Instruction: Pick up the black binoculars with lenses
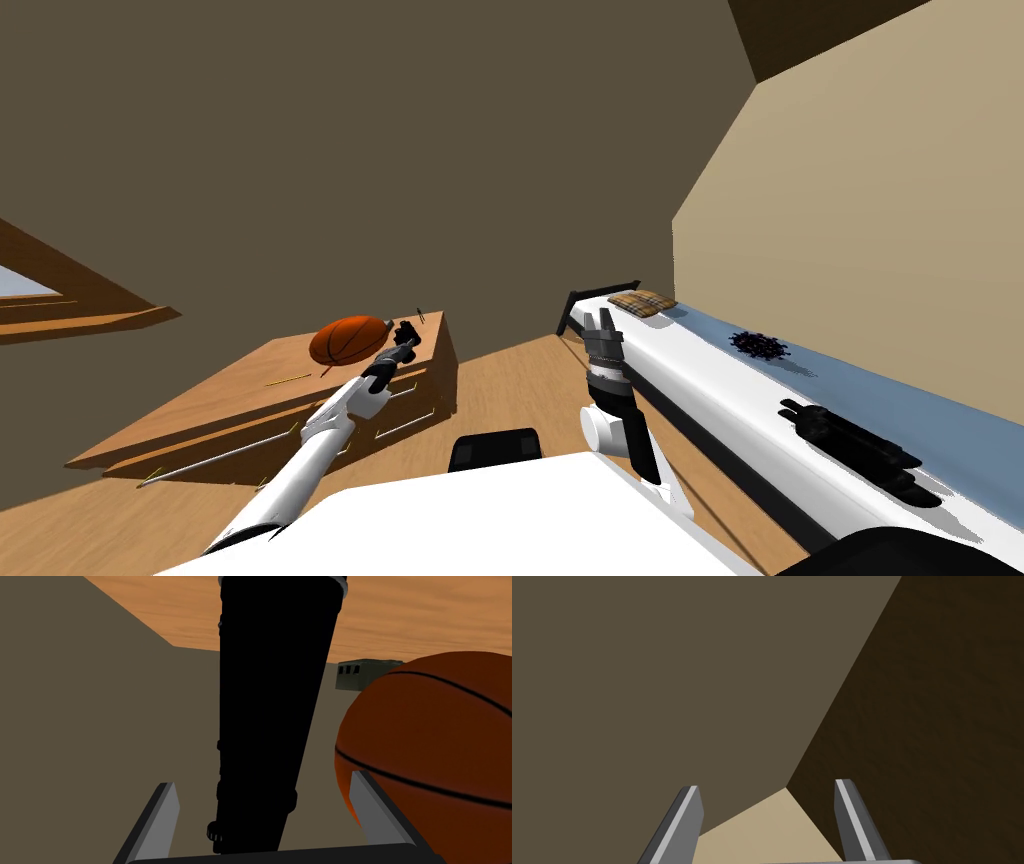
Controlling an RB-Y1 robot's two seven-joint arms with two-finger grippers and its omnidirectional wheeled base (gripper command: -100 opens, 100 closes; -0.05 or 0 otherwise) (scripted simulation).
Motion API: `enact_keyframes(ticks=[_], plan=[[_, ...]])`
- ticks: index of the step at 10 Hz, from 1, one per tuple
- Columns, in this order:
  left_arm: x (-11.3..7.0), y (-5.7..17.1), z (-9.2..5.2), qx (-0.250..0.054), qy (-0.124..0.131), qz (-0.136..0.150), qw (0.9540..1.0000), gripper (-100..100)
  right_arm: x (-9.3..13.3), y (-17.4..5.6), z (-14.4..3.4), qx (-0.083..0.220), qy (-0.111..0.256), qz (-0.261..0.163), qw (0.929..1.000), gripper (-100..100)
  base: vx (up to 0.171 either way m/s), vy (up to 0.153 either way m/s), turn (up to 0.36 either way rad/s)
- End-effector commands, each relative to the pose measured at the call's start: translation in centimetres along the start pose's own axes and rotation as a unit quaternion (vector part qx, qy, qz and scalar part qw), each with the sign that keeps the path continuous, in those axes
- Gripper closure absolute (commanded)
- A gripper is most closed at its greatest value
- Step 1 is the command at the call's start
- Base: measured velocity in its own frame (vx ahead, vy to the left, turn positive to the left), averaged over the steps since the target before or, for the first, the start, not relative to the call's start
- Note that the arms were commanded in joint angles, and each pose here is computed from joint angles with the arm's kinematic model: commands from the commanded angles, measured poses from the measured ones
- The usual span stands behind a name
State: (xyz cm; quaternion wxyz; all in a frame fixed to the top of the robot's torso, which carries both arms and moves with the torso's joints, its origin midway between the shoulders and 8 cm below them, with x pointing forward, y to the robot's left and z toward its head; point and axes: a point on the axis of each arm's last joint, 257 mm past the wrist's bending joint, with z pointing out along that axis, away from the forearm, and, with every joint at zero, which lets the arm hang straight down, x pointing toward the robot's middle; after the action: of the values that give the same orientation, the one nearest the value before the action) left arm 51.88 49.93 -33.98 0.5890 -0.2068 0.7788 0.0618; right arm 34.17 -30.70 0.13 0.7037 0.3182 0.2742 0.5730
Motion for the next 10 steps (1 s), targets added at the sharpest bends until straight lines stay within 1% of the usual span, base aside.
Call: enact_keyframes(ticks=[1, 2, 3, 4, 5, 6, 7, 8, 9, 10], plan=[[0.7, 1.0, 0.3, -0.008, 0.01, -0.013, 0.9998, -100, 0.0, 0.0, 0.0, 0.0, 0.0, 0.0, 1.0, 0, -0.042, -0.025, 0.032], [1.6, 1.6, 0.2, -0.014, 0.018, -0.013, 0.9997, -100, 0.0, 0.0, 0.0, 0.0, 0.0, 0.0, 1.0, 0, -0.006, -0.012, 0.022], [-2.2, 2.8, 1.3, -0.014, -0.01, -0.013, 0.9998, -100, 0.0, 0.0, 0.0, 0.0, 0.0, 0.0, 1.0, 0, -0.072, -0.052, -0.366], [-0.4, 3.8, 1.4, -0.026, 0.008, -0.017, 0.9995, -100, 0.0, 0.0, 0.0, 0.0, 0.0, 0.0, 1.0, 0, -0.08, -0.05, -0.139], [0.3, 4.3, 1.3, -0.031, 0.015, -0.028, 0.999, -100, 0.0, 0.0, 0.0, 0.0, 0.0, 0.0, 1.0, 0, -0.037, -0.024, 0.071], [0.3, 4.3, 1.3, -0.031, 0.015, -0.028, 0.999, -100, 0.0, 0.0, 0.0, 0.0, 0.0, 0.0, 1.0, 0, -0.005, -0.01, 0.029], [-2.6, 5.8, 2.4, -0.036, -0.002, -0.023, 0.9991, -100, 0.0, 0.0, 0.0, 0.0, 0.0, 0.0, 1.0, 0, -0.068, -0.052, -0.327], [-0.9, 6.8, 2.2, -0.047, 0.014, -0.031, 0.9983, -100, 0.0, 0.0, 0.0, 0.0, 0.0, 0.0, 1.0, 0, -0.077, -0.058, -0.157], [-0.9, 6.8, 2.2, -0.047, 0.013, -0.042, 0.9979, -100, 0.0, 0.0, 0.0, 0.0, 0.0, 0.0, 1.0, 0, -0.032, -0.032, 0.049], [-0.9, 6.8, 2.2, -0.047, 0.013, -0.047, 0.9977, -100, 0.0, 0.0, 0.0, 0.0, 0.0, 0.0, 1.0, 0, -0.003, -0.008, 0.022]])
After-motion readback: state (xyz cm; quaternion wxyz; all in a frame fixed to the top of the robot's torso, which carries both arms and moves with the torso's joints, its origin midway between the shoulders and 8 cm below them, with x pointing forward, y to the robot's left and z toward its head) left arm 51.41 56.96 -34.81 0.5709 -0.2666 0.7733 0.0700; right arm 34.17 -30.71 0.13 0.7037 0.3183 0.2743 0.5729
